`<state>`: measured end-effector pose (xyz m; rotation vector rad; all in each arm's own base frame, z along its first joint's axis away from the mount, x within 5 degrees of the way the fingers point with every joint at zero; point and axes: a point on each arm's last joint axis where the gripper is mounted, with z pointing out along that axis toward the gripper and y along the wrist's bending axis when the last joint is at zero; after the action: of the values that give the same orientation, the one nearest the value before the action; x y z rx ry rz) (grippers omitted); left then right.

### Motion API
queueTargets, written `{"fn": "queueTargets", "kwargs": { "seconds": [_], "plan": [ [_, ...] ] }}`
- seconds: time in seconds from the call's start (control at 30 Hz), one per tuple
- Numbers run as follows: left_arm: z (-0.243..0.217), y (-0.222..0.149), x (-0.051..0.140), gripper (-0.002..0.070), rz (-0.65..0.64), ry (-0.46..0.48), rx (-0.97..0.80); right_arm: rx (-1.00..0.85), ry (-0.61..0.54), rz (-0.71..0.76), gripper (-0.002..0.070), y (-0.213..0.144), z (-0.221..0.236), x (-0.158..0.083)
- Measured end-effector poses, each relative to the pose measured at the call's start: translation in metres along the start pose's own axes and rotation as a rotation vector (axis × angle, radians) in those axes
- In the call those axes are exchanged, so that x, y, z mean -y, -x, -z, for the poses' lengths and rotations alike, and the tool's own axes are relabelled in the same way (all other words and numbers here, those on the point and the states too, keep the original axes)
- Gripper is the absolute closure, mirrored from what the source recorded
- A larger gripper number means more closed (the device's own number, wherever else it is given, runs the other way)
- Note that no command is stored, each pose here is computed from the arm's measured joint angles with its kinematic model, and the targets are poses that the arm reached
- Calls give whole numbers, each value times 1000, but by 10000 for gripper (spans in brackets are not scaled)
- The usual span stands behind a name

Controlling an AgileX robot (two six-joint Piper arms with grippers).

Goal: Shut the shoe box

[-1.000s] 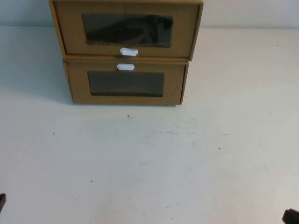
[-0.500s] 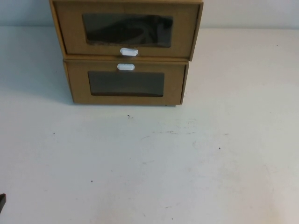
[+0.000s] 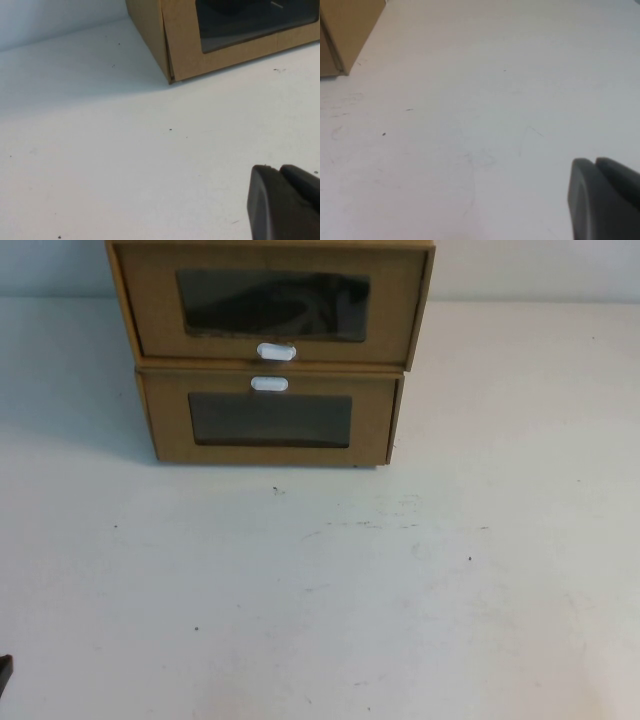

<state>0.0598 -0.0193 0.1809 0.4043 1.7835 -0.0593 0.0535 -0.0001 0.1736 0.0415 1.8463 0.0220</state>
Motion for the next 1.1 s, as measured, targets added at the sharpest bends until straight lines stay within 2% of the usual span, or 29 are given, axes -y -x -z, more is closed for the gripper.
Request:
{"fn": "queueTargets", "kwargs": {
  "seconds": [0.57, 0.7, 0.87, 1.1],
  "plan": [
    [0, 0, 0, 677, 0, 0, 0, 0, 0, 4, 687, 0, 0, 0],
    [0, -3, -2, 677, -47, 29, -6, -2, 0, 4, 687, 0, 0, 0],
    [5, -1, -7, 677, 36, 99, 51, -2, 0, 4, 687, 0, 0, 0],
    [7, -13, -5, 677, 87, 87, -55, -2, 0, 4, 687, 0, 0, 0]
  ]
}}
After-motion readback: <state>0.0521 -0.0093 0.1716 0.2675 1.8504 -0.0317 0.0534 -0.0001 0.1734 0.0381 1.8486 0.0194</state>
